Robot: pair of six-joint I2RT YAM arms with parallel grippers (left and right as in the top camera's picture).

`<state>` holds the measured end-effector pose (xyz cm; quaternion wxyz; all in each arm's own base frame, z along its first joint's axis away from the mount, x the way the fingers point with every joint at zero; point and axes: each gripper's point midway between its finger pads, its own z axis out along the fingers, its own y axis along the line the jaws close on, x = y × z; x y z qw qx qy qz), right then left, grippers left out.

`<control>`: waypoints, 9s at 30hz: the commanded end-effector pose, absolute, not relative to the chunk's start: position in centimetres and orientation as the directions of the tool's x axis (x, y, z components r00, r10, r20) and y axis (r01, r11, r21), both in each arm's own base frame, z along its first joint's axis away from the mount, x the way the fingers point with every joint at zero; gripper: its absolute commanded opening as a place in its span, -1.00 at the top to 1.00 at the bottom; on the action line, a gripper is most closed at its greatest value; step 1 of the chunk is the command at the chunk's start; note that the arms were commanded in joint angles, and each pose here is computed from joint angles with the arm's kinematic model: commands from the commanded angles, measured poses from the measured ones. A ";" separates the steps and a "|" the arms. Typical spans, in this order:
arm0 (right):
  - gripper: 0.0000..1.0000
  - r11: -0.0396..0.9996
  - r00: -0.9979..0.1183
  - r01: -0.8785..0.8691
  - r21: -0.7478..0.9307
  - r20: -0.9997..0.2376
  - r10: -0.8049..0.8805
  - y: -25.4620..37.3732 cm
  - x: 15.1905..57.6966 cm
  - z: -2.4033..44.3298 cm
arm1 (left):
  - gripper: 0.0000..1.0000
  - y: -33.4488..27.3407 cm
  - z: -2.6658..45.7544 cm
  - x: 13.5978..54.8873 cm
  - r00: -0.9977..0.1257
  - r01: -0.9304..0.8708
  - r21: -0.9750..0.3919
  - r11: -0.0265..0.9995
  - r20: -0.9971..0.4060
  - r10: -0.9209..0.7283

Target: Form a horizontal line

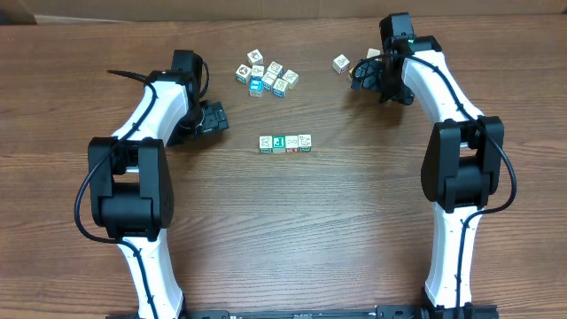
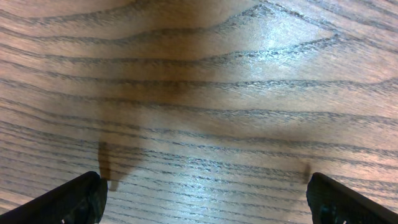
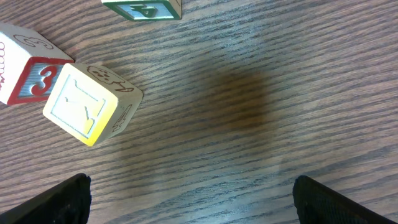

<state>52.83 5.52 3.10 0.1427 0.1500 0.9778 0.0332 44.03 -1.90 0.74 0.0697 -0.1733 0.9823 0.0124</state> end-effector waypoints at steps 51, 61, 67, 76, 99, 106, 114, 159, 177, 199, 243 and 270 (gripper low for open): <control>-1.00 0.952 -0.908 0.280 0.121 -0.287 0.304 5.8 53.0 4.1 | -1.00 -0.3 9.6 39.9 -0.851 -0.330 -0.067 0.942 -0.410 -0.327; -1.00 0.952 -0.908 0.280 0.121 -0.287 0.304 5.8 53.0 4.1 | -1.00 0.8 5.3 34.3 -0.885 -0.348 0.015 0.938 -0.335 -0.323; -1.00 0.952 -0.908 0.280 0.121 -0.287 0.304 5.8 53.0 4.1 | -1.00 1.2 5.7 33.3 -0.843 -0.354 -0.007 0.935 -0.431 -0.323; -1.00 0.952 -0.908 0.280 0.121 -0.287 0.304 5.8 53.0 4.1 | -0.99 1.3 3.1 31.6 -0.776 -0.271 -0.027 0.962 -0.586 -0.235; -1.00 0.952 -0.908 0.280 0.121 -0.287 0.304 5.8 53.0 4.1 | -0.99 1.5 3.1 27.8 -0.595 -0.223 -0.077 0.972 -0.779 -0.198; -1.00 0.952 -0.908 0.280 0.121 -0.287 0.304 5.8 53.0 4.1 | -0.99 2.5 3.3 25.6 -0.492 -0.294 -0.128 0.947 -0.829 -0.265; -1.00 0.952 -0.908 0.280 0.121 -0.287 0.304 5.8 53.0 4.1 | -0.99 2.7 3.8 24.5 -0.495 -0.292 -0.114 0.950 -0.831 -0.252; -1.00 0.952 -0.908 0.280 0.121 -0.287 0.304 5.8 53.0 4.1 | -0.99 1.8 16.0 24.5 -0.064 -0.129 0.031 0.991 -0.998 0.023; -1.00 0.952 -0.908 0.280 0.121 -0.287 0.304 5.8 53.0 4.1 | -1.00 1.8 16.0 24.5 -0.064 -0.129 0.031 0.991 -0.998 0.023; -1.00 0.952 -0.908 0.280 0.121 -0.287 0.304 5.8 53.0 4.1 | -0.99 1.8 16.0 24.5 -0.064 -0.129 0.031 0.991 -0.998 0.023; -1.00 0.937 -0.516 0.013 0.349 -0.800 0.305 8.8 43.7 40.8 | -1.00 1.8 16.0 24.5 -0.064 -0.129 0.031 0.991 -0.998 0.023; -1.00 0.983 -0.686 0.058 0.174 -0.708 0.165 3.8 24.4 28.0 | -0.99 1.8 16.0 24.5 -0.064 -0.129 0.031 0.991 -0.998 0.023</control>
